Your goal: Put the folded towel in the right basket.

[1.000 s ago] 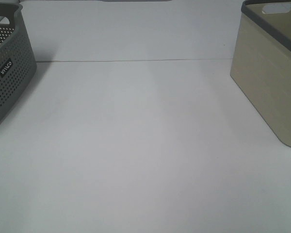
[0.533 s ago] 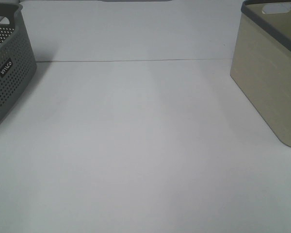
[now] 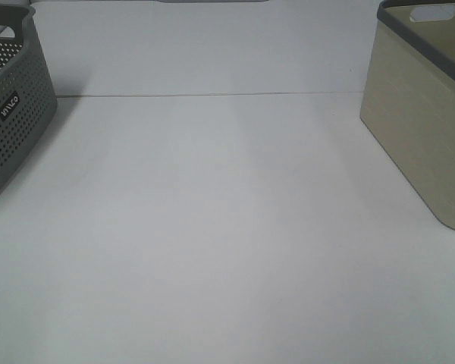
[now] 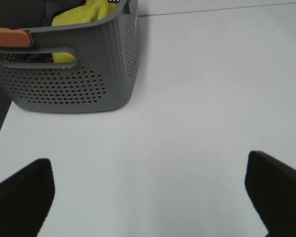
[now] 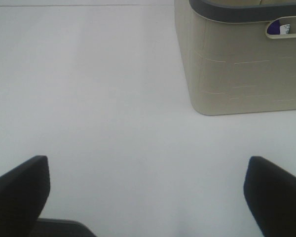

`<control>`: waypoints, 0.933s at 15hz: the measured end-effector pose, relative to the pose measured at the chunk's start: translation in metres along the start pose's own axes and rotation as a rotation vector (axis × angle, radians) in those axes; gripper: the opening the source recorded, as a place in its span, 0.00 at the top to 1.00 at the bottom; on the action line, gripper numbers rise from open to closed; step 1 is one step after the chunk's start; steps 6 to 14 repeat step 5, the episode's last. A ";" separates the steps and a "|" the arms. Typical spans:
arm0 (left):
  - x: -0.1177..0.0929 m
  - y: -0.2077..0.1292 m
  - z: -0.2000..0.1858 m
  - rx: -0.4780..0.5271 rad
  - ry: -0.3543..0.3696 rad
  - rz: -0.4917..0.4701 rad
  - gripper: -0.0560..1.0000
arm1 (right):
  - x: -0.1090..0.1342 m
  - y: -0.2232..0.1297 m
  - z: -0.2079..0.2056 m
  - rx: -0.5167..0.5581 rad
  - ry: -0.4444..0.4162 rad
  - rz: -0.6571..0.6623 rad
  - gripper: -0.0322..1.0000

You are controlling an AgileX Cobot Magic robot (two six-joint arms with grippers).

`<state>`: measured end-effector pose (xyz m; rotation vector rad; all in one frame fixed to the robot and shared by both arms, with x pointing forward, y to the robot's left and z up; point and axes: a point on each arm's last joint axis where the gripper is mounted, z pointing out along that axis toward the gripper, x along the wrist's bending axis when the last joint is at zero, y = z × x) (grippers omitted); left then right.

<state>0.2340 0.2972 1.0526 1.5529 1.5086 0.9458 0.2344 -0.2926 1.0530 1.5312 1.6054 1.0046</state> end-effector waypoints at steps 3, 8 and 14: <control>0.000 0.000 0.000 0.000 0.000 0.000 0.01 | 0.000 0.000 0.000 0.000 0.000 0.000 0.03; 0.000 0.000 0.000 0.000 0.000 0.000 0.01 | 0.000 0.000 0.000 0.000 0.000 0.000 0.03; 0.000 0.000 0.000 0.000 0.000 0.000 0.01 | 0.000 0.000 0.000 0.000 0.000 0.000 0.03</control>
